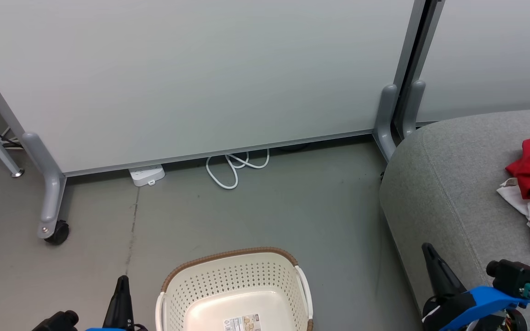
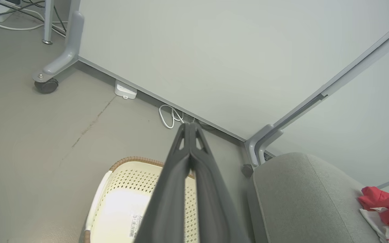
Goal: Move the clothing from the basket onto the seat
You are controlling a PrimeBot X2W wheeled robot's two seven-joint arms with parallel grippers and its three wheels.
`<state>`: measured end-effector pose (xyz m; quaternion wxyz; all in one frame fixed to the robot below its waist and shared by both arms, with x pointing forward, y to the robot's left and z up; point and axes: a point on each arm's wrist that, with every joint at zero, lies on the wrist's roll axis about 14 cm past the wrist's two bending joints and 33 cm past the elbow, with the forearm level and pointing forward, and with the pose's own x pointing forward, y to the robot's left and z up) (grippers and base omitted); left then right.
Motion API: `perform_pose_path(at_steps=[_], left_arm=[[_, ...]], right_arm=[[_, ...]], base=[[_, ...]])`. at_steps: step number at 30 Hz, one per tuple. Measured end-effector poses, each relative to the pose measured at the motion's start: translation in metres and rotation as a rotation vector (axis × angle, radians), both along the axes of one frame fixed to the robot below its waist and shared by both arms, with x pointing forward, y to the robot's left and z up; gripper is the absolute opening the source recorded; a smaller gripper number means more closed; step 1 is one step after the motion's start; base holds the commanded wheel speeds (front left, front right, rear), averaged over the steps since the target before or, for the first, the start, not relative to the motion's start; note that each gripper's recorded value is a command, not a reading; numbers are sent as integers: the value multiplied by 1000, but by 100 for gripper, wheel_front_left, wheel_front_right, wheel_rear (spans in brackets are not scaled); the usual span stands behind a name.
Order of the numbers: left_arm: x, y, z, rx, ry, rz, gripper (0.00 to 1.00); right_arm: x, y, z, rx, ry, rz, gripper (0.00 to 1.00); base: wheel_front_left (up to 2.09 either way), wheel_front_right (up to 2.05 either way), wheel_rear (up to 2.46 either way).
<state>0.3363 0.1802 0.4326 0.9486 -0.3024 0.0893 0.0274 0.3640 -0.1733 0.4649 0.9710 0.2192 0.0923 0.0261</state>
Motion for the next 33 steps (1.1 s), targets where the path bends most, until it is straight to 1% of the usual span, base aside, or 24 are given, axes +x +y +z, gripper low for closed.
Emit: perform_pose_path(at_steps=[14,33], left_arm=[[9,7,9,-182,-9,56,0],[22,13,22,-394,-35,97,0]], right_arm=[[4,-6,5,220,-2,-55,0],[9,-12,13,471,-15,-108,0]], base=[[0,0,0],[0,0,0]])
